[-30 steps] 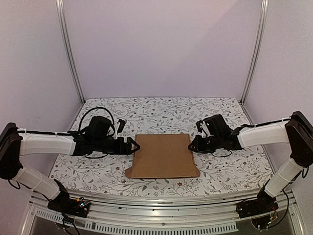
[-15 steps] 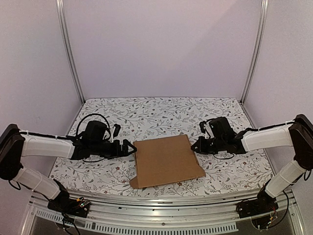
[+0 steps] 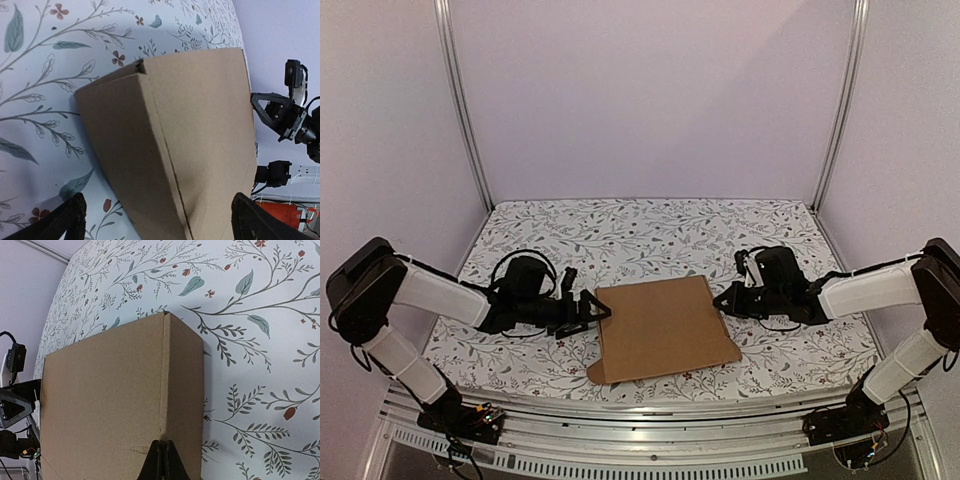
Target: Fold the paper box
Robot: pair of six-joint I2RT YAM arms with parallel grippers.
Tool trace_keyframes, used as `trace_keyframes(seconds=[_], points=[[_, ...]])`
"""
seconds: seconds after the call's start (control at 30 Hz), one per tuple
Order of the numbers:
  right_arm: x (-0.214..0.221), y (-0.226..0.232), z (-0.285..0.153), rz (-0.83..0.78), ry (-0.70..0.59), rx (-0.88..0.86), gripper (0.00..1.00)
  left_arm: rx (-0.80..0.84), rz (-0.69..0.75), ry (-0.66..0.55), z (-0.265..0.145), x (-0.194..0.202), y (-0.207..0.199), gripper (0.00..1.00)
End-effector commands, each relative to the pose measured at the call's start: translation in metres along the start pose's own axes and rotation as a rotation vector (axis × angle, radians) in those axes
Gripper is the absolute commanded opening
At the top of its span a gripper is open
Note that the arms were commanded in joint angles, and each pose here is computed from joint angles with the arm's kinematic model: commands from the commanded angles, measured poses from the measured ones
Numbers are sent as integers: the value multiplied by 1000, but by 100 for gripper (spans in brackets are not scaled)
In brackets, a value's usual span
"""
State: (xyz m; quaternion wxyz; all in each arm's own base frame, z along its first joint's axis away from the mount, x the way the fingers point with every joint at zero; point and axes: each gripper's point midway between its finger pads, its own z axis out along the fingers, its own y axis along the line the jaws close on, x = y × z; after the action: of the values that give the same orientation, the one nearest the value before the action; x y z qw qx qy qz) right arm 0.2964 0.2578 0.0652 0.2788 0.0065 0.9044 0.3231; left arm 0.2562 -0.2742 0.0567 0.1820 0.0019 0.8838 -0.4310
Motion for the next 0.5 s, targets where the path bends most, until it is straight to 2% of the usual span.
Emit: trace_keyframes(seconds=[0.0, 0.47], points=[[51, -62, -2, 55, 137, 198, 0, 60, -61, 19, 10, 4, -1, 100], [63, -82, -9, 76, 139, 229, 0, 159, -108, 36, 24, 0, -15, 100]])
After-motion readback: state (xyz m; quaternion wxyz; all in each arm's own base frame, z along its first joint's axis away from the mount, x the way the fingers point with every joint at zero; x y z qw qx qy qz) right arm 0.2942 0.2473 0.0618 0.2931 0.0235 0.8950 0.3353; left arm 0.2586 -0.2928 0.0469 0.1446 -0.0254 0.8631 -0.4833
